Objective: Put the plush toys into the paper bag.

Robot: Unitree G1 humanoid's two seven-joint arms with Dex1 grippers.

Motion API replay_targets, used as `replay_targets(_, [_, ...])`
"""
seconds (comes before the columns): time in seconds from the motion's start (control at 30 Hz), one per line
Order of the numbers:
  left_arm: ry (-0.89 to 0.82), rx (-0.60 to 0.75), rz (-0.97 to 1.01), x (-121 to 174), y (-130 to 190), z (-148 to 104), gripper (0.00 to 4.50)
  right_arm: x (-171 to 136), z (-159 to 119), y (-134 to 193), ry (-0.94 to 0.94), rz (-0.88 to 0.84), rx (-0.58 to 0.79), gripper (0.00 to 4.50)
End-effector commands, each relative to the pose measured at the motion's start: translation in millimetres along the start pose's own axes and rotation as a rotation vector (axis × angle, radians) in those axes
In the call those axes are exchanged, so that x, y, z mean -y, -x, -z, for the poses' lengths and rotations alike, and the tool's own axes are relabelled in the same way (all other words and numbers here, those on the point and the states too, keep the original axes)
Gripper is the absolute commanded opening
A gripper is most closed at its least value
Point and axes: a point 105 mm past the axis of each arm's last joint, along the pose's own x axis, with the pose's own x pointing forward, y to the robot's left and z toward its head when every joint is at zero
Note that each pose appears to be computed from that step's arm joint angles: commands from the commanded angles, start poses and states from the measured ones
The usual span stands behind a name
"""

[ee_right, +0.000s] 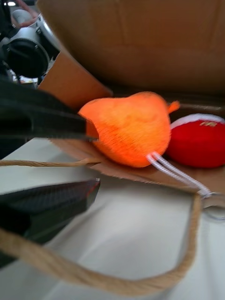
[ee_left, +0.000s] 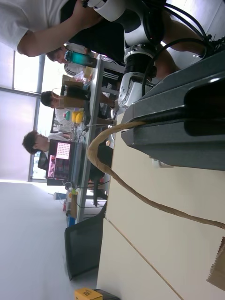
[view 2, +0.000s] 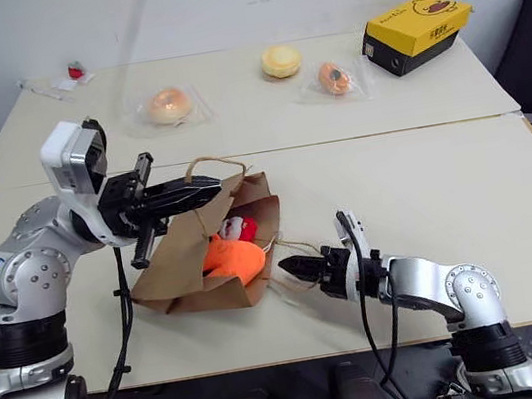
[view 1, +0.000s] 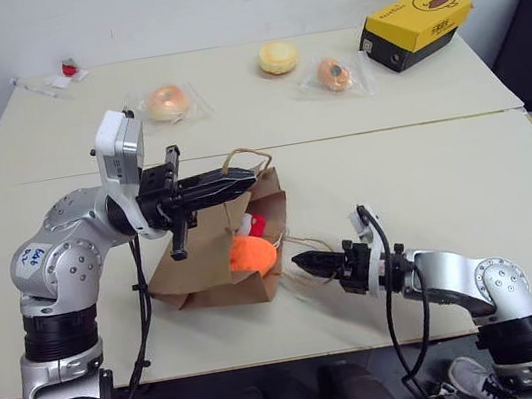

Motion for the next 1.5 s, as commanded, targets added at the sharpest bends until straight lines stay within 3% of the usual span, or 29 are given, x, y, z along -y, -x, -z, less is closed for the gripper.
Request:
replay_targets(0.03, [-0.039, 0.027, 0.011, 1, -2, -5, 0.0, -26, -16, 9, 0.04, -0.107, 0.095, 0.01])
replay_targets(0.4, [-0.087, 0.12, -0.016, -9, -10, -8, 0.0, -88, -53, 50, 0.191, -0.353, 0.378, 0.01])
replay_targets(0.63, [-0.163, 0.179, -0.069, -23, -16, -14, 0.0, -121, -81, 76, 0.318, -0.45, 0.47, 0.01])
replay_targets(0.93, [-0.26, 0.249, -0.138, -41, -21, -30, 0.0, -159, -113, 87, 0.446, -0.501, 0.45, 0.01])
replay_targets(1.17, [-0.311, 0.265, -0.237, -52, -15, -34, 0.0, -179, -121, 81, 0.495, -0.504, 0.383, 0.01])
replay_targets(1.27, [-0.309, 0.254, -0.28, -54, -11, -30, 0.0, -177, -120, 73, 0.479, -0.492, 0.358, 0.01])
replay_targets(1.5, [-0.359, 0.162, -0.292, -50, -13, -11, 0.0, -136, -106, 63, 0.53, -0.305, 0.294, 0.01])
